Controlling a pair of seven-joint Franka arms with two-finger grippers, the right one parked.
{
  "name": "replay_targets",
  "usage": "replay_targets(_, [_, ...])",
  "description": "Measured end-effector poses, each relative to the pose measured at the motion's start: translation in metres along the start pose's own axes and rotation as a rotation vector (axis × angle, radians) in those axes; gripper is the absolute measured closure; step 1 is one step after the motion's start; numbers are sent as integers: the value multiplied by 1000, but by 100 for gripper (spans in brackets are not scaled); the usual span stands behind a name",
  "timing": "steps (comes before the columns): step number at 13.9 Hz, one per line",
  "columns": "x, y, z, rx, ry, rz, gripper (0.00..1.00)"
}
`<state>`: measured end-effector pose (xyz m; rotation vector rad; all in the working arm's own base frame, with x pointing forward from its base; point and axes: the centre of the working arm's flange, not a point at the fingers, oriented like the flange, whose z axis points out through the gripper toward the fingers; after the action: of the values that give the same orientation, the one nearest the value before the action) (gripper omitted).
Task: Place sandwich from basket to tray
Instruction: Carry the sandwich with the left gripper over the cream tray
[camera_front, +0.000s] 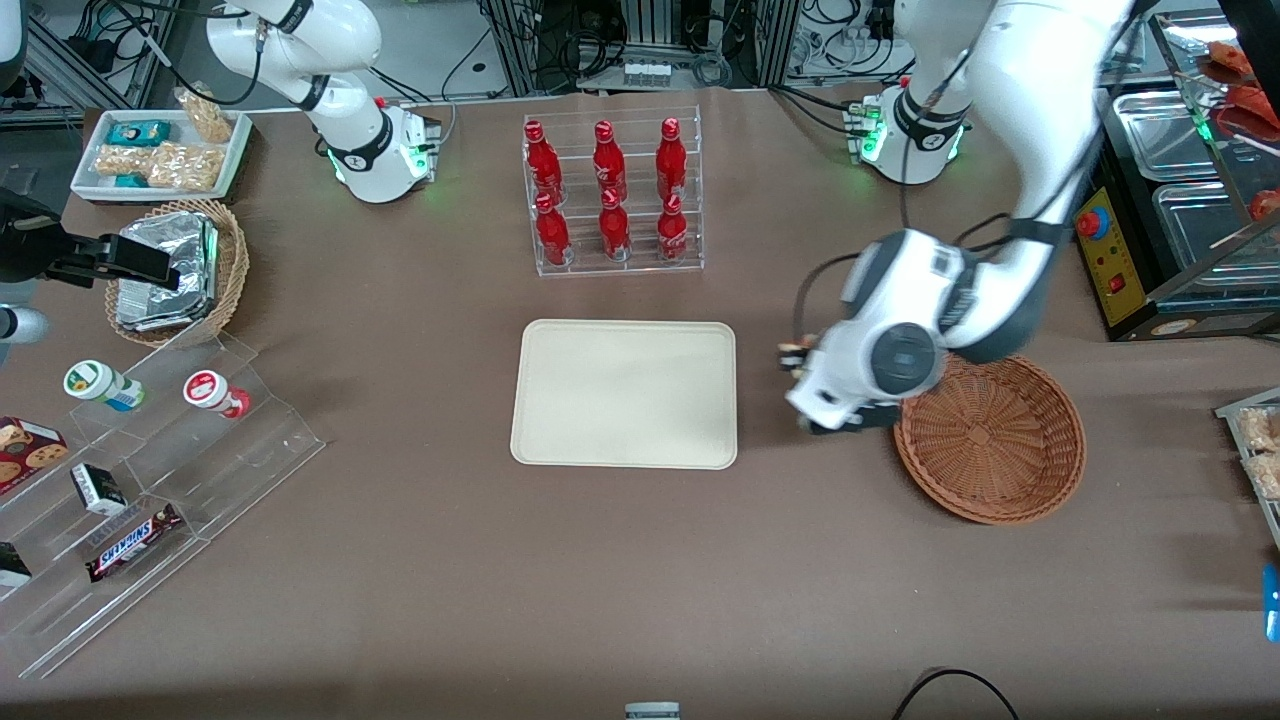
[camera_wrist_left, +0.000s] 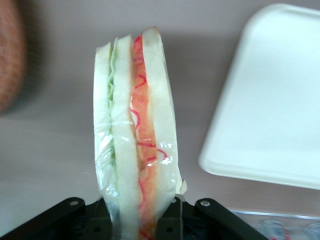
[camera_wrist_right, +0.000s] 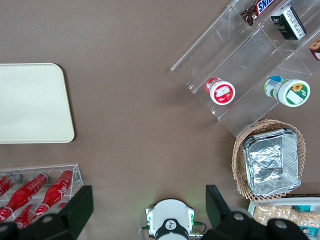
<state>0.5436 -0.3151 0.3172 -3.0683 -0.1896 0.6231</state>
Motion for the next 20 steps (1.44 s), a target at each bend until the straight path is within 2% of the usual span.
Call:
replay_targets(2, [-18,53,13,4,10,-17,80])
replay_targets(5, [-33,113,38,-25,45,-62,78])
replay_targets(9, [-49,159,72,-64,81,-78,78])
replay_targets(11, [-60,177,91,-63,94,-78,78])
replay_targets(15, [-69,198,110,-26,139,-96,77])
replay_targets(20, [-57,195,100,-42,154,-115,77])
